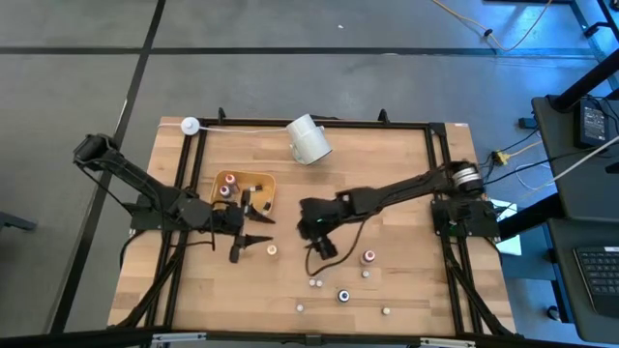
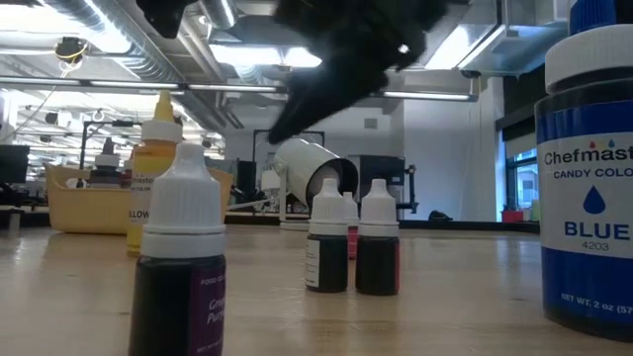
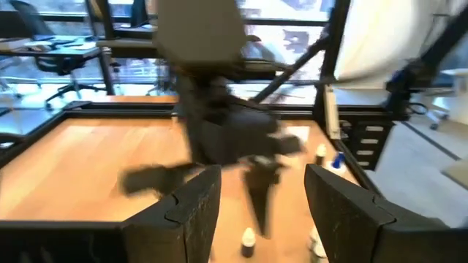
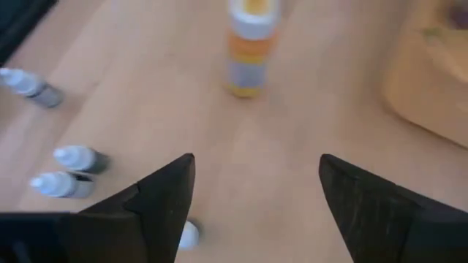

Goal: Pick & Place food coloring
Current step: Put the large yellow food coloring bottle into the bin

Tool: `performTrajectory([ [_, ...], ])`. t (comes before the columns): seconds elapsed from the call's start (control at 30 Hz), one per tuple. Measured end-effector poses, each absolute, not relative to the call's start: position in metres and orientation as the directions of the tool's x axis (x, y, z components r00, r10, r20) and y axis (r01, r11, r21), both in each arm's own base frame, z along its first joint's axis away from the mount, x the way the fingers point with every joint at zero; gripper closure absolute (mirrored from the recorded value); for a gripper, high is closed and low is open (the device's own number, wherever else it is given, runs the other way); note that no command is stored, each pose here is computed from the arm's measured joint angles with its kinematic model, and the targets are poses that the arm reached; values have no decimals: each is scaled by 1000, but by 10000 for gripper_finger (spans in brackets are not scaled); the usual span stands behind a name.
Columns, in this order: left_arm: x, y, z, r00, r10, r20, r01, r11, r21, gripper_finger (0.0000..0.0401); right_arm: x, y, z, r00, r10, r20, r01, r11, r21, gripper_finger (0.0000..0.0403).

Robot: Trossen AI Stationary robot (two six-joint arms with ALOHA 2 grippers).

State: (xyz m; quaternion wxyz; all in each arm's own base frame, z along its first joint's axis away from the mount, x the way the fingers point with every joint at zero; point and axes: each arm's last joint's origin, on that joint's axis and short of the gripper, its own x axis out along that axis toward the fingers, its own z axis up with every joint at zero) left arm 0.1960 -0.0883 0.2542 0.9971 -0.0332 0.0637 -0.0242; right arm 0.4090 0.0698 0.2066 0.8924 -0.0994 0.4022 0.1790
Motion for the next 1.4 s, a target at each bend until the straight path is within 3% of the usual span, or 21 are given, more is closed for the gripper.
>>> performTrajectory([
  [0.23, 193, -97, 255, 978, -169, -124, 170, 985, -8, 212, 331, 52, 212, 782, -19, -623, -84, 987, -134, 109],
  [0.37, 194, -97, 259, 981, -151, -122, 152, 988, -7, 209, 294, 44, 218, 857, -74, -509, 16, 993, -118, 109],
  [0.47, 198, -95, 269, 971, -129, -201, 126, 992, -28, 208, 278, 39, 220, 903, -80, -421, 37, 993, -109, 109],
  [0.63, 214, -100, 280, 900, -139, -414, 133, 990, -42, 209, 268, 28, 219, 936, -109, -335, 77, 991, -105, 109],
  [0.9, 246, -112, 262, 743, -114, -660, 79, 993, -82, 210, 269, 19, 203, 906, -142, -400, 114, 989, -94, 109],
  [1.07, 256, -110, 245, 673, -129, -728, 15, 987, -161, 208, 270, 19, 203, 905, -138, -402, 108, 990, -96, 109],
  [1.4, 263, -98, 230, 615, -77, -785, -37, 991, -127, 210, 270, 19, 203, 906, -138, -401, 107, 989, -98, 109],
])
